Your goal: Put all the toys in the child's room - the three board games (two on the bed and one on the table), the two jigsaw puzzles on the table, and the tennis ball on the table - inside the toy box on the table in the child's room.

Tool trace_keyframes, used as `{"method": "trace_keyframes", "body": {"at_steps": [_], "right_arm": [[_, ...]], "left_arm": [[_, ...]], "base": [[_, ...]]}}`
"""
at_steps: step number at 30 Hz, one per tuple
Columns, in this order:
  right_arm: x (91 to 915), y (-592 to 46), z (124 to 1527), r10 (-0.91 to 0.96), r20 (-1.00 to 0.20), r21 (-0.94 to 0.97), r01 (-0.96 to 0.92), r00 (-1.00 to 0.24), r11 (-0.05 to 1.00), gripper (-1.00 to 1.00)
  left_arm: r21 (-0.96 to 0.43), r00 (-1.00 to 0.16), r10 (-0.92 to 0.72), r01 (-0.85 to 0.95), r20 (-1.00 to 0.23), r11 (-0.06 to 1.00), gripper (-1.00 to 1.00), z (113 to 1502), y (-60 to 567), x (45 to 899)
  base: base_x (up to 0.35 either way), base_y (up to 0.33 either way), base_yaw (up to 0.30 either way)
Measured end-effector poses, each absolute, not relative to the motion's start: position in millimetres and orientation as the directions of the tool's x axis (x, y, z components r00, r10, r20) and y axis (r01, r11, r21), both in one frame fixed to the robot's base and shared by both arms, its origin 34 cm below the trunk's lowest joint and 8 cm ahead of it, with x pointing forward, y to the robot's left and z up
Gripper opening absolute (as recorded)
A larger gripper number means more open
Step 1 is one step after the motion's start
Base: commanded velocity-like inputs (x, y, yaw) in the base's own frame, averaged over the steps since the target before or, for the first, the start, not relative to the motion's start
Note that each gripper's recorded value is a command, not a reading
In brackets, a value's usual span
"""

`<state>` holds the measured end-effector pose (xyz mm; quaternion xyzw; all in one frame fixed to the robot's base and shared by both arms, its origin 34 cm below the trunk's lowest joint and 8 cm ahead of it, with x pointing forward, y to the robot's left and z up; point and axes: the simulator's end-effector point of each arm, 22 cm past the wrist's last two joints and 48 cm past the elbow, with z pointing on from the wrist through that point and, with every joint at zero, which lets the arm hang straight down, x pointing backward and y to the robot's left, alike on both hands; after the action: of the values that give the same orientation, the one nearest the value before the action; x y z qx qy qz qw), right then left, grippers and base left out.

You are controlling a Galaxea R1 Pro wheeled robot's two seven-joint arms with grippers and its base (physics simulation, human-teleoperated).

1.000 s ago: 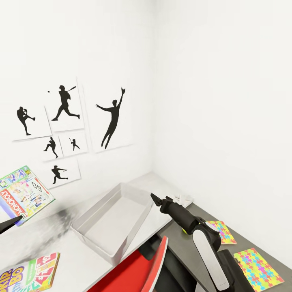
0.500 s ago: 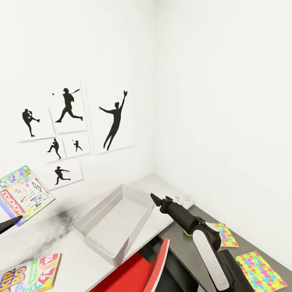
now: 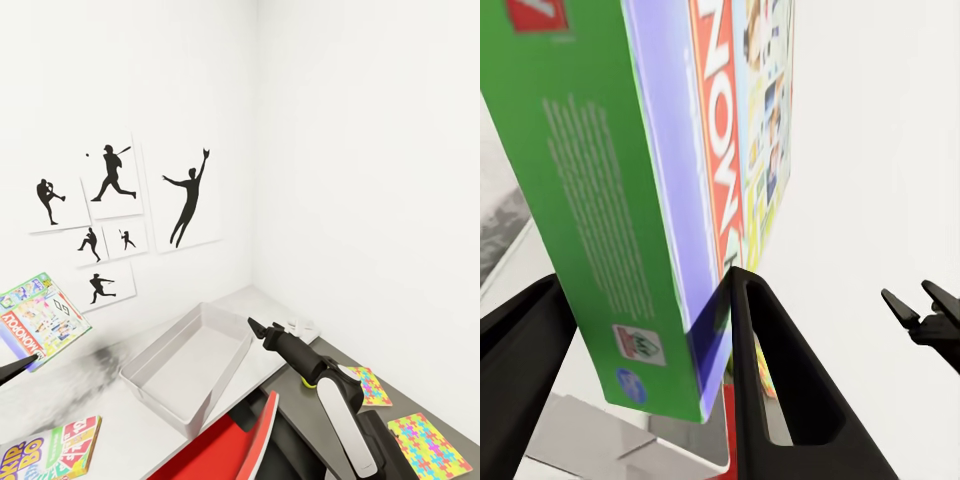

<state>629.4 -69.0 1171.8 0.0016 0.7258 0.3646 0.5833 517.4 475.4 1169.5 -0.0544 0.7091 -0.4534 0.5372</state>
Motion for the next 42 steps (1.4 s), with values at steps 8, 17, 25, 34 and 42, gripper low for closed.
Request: {"method": "trace_keyframes", "body": {"at_steps": [8,17,25,34,42], "right_arm": [[631.8,-78.4,1173.0,0.429,-0.848,0.527,-0.413,-0.31,0.743,1.0],[649.7,-135.7,1174.5,0.504,-0.821,0.569,-0.313,-0.269,0.76,1.0],[653.3,-151.3,1173.7,0.519,-0.814,0.578,-0.288,-0.26,0.764,1.0],[653.9,-157.2,1171.9,0.511,-0.819,0.571,-0.283,-0.259,0.771,1.0],[654.1,-158.3,1171.4,0.512,-0.819,0.571,-0.281,-0.259,0.772,1.0]], "left_arm": [[-0.767,-0.613,-0.487,0.354,-0.623,0.535,-1.0,1136.3,412.9,536.6],[-0.718,-0.609,-0.446,0.318,-0.655,0.62,-1.0,1139.8,345.0,617.5],[-0.685,-0.627,-0.413,0.278,-0.66,0.673,-1.0,1137.1,289.1,663.9],[-0.719,-0.736,-0.449,0.073,-0.506,0.691,-1.0,1086.1,276.5,704.9],[-0.752,-0.769,-0.453,0.054,-0.451,0.657,-1.0,1090.6,261.7,718.8]], "base": [[0.0,0.0,0.0],[0.0,0.0,0.0],[0.0,0.0,0.0],[0.0,0.0,0.0],[0.0,0.0,0.0]]}}
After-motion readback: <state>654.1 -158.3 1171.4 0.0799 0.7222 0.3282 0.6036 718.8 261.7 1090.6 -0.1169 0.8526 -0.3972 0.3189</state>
